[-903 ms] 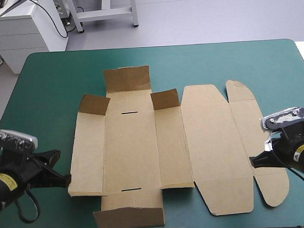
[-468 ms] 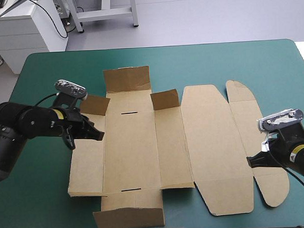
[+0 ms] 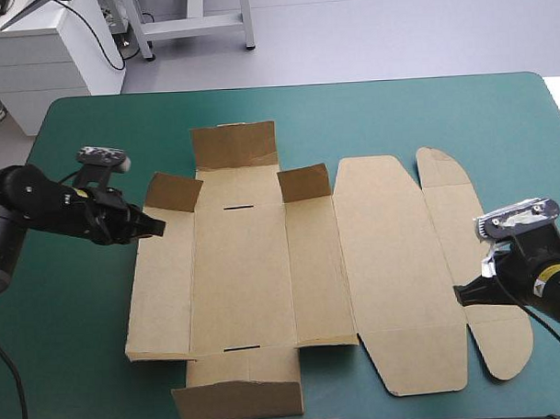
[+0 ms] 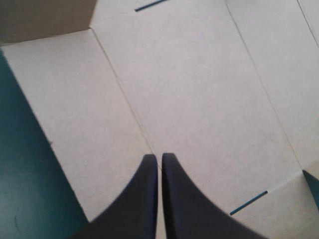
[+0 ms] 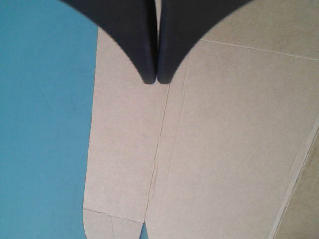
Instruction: Fold the box
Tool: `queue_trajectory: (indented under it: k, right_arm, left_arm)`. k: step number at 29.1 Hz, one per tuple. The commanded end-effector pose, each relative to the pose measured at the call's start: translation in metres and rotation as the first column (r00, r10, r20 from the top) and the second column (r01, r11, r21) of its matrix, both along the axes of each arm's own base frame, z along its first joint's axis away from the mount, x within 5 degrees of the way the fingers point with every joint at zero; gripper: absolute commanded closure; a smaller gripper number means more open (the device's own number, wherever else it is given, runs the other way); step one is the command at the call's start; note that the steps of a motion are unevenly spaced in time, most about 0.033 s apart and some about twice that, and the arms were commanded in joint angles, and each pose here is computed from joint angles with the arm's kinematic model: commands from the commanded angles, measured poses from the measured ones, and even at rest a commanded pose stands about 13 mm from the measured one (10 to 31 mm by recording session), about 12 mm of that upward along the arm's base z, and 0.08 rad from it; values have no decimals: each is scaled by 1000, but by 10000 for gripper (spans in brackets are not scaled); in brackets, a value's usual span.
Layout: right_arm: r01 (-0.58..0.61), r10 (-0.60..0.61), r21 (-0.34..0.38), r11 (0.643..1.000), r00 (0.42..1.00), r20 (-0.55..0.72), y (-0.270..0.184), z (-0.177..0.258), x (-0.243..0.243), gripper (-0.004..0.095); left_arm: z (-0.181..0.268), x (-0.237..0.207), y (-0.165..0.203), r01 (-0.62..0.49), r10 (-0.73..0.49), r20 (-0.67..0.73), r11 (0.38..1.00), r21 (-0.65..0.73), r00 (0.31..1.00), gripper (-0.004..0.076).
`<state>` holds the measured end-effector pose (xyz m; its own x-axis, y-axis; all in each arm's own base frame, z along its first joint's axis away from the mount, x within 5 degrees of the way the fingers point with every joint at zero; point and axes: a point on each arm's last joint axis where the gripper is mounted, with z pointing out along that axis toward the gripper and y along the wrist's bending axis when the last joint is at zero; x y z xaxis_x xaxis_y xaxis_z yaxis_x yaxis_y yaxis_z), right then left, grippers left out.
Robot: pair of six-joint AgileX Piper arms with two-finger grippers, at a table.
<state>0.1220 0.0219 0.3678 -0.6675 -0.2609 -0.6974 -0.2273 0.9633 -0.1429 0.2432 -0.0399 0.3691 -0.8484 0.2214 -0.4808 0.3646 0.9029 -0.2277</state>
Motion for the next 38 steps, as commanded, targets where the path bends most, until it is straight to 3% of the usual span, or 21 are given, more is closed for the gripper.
queue_trajectory:
  k: [1,10,15,18,22,25,27,38]
  right_arm:
    - [-5,4,8,1000,996,91,-1,13,2,924]
    - [-6,5,11,1000,996,93,0,13,2,924]
    - [-7,5,11,1000,995,95,0,13,2,924]
    - [-6,5,11,1000,996,93,0,13,2,924]
    - [-6,5,11,1000,996,93,0,13,2,924]
    - [-8,6,16,1000,996,92,0,13,2,924]
    - [-8,6,16,1000,996,92,0,13,2,924]
    - [-12,9,25,1000,995,100,1,13,2,924]
  left_arm:
    - [11,-12,25,-75,76,7,994,-81,997,708]
    - [-31,-29,65,-270,258,-131,959,-84,957,707]
    - [-62,-38,65,-296,267,-240,951,-92,933,681]
    - [-78,-42,64,-310,277,-277,947,-84,920,554]
    - [-91,-44,63,-333,294,-285,938,-98,912,253]
    - [-98,-46,60,-320,273,-300,940,-119,914,102]
    - [-102,-47,59,-318,268,-300,939,-129,915,73]
    - [-128,-51,48,-315,238,-297,917,-245,925,75]
